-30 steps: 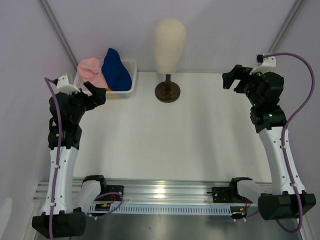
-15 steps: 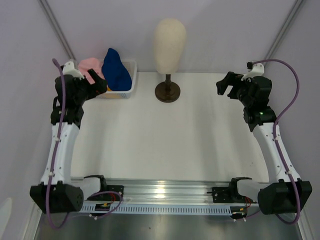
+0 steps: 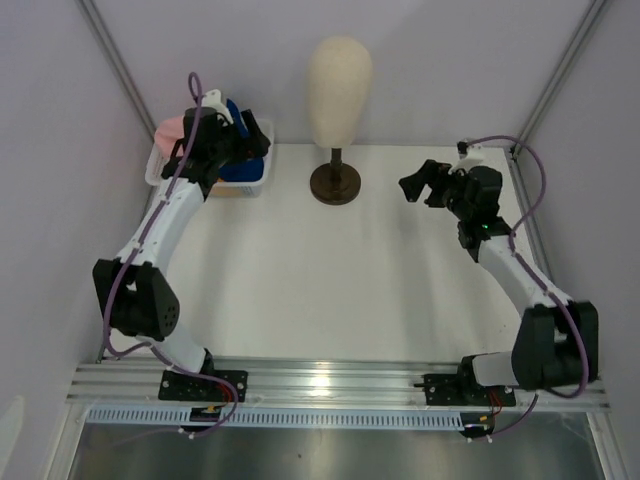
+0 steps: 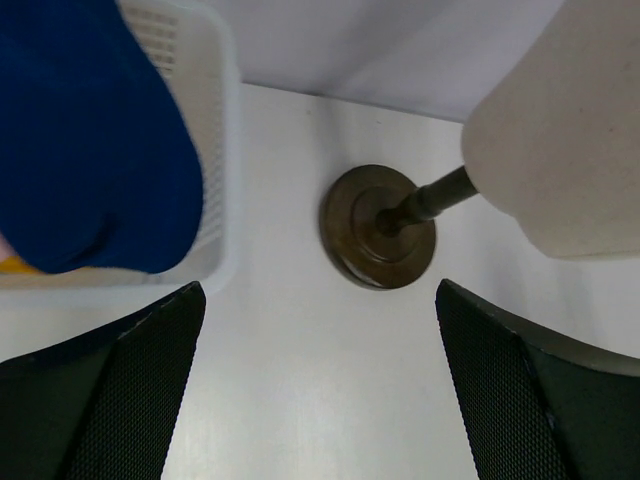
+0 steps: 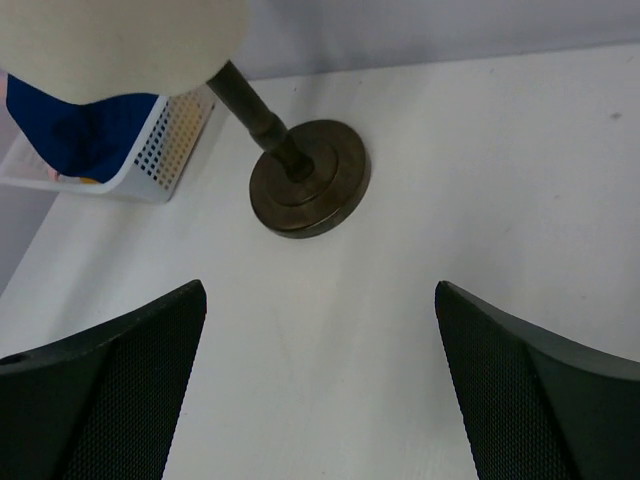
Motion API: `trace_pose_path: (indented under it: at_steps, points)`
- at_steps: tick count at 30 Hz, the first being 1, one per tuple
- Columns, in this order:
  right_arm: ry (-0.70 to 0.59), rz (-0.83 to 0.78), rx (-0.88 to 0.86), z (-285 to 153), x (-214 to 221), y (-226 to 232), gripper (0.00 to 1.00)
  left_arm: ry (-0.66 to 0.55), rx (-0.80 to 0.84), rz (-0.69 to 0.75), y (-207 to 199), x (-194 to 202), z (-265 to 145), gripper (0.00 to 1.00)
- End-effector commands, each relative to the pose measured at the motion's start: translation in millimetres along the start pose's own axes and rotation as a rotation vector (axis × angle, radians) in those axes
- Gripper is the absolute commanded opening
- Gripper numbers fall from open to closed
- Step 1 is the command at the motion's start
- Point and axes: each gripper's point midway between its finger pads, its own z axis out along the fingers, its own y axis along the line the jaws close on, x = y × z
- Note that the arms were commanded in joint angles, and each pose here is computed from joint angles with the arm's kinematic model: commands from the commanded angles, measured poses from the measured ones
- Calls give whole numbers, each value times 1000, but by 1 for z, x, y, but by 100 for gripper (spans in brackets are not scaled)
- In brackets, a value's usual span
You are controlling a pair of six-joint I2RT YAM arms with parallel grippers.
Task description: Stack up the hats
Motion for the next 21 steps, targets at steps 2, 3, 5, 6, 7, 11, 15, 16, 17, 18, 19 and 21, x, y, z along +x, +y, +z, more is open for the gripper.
trace_pose_path:
  at_steps: [2,3,5,6,7,11,15,16,17,18,19,21]
  points:
    - [22,198,-107,63,11,11,99,42,168,-160,-41,11,38,100]
    - [36,248,-104,73,17,9,99,51,173,-199,-42,17,44,99]
    - [27,340,-142,97,27,7,99,42,187,-286,-44,27,59,100]
    - [16,360,-170,105,25,11,99,33,194,-314,-45,28,64,99]
    - [-34,365,-204,112,15,16,99,-10,227,-357,-52,17,68,100]
    - [-54,439,-165,154,24,7,100,-45,228,-455,-50,15,87,100]
    - [-70,504,-142,193,24,1,100,-33,193,-556,-44,24,117,99]
    - [-93,516,-157,202,12,4,99,-28,184,-605,-43,26,122,99]
    - [-92,535,-156,210,15,2,100,-36,188,-624,-45,22,127,100]
    - [-72,576,-146,221,30,-5,99,-36,186,-647,-44,24,132,99]
    - [-69,594,-150,228,33,-6,99,-24,164,-690,-40,32,143,99]
    - [-66,634,-184,244,38,-5,99,-26,164,-722,-40,33,152,99]
